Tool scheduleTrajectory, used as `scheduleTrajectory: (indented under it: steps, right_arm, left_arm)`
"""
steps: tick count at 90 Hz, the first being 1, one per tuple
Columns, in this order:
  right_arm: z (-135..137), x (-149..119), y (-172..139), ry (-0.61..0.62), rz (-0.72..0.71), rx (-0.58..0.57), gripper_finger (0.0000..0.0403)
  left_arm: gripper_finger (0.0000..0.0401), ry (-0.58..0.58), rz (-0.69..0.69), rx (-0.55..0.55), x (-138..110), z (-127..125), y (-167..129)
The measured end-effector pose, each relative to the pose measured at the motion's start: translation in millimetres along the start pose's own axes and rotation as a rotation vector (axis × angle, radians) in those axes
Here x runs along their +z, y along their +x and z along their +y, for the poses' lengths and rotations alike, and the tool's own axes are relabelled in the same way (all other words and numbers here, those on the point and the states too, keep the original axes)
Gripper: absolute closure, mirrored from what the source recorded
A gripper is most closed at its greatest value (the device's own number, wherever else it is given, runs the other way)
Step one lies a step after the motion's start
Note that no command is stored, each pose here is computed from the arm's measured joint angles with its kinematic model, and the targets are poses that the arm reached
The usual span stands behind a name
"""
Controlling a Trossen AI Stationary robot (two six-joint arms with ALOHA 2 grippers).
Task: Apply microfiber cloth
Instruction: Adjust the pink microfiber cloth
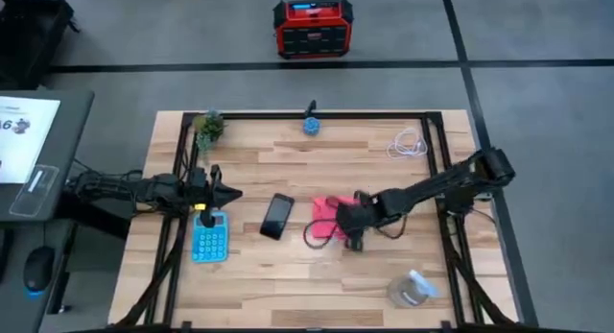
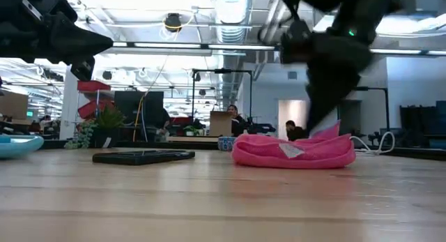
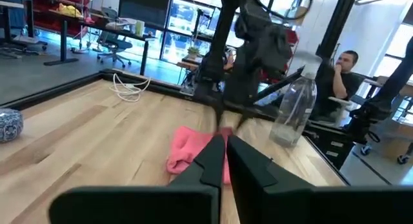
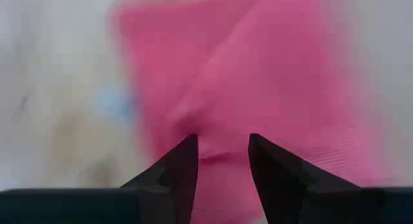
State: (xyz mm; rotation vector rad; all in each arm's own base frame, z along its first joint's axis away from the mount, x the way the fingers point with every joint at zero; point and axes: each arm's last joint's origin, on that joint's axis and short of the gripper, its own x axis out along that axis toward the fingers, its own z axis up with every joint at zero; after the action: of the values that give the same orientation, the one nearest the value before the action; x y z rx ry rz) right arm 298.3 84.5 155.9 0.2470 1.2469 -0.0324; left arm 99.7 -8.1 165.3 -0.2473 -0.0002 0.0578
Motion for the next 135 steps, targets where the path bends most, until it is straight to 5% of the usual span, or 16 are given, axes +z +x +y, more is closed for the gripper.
scheduleTrajectory:
  steps: [12,33,45,62,73,93,105,118,135]
  right_arm:
    - [12,-14,4,-0.024,0.103,0.036,0.0277]
    - [17,-11,-27,0.059,-0.139,-0.13,0.028]
    - [-1,1,-32,0.211,-0.228,-0.222,0.028]
    - [-45,8,-12,0.425,-0.179,-0.314,0.028]
    - [-53,14,2,0.418,-0.131,-0.208,0.028]
    - [-24,40,-3,0.167,-0.278,0.124,0.028]
    - [-11,43,-9,0.05,-0.329,0.151,0.0281]
    - [-15,40,1,0.156,-0.3,0.071,0.0281]
    - [-8,39,21,0.131,-0.283,0.1,0.0281]
  left_arm:
    - [0.0401,-0.004,0.016,0.004,-1,0,1]
    - [0.0401,0.001,0.051,0.013,-4,0,3]
    - [0.0401,0.004,0.066,0.017,-6,1,4]
    - [0.0401,0.005,0.074,0.019,-6,1,4]
    - [0.0401,-0.001,0.079,0.02,-7,1,5]
    - [0.0401,-0.011,0.079,0.021,-7,1,5]
    - [0.0401,-0.008,0.079,0.021,-7,1,5]
    - [0.0401,-0.006,0.079,0.021,-7,1,5]
    - [0.0401,-0.006,0.079,0.021,-7,1,5]
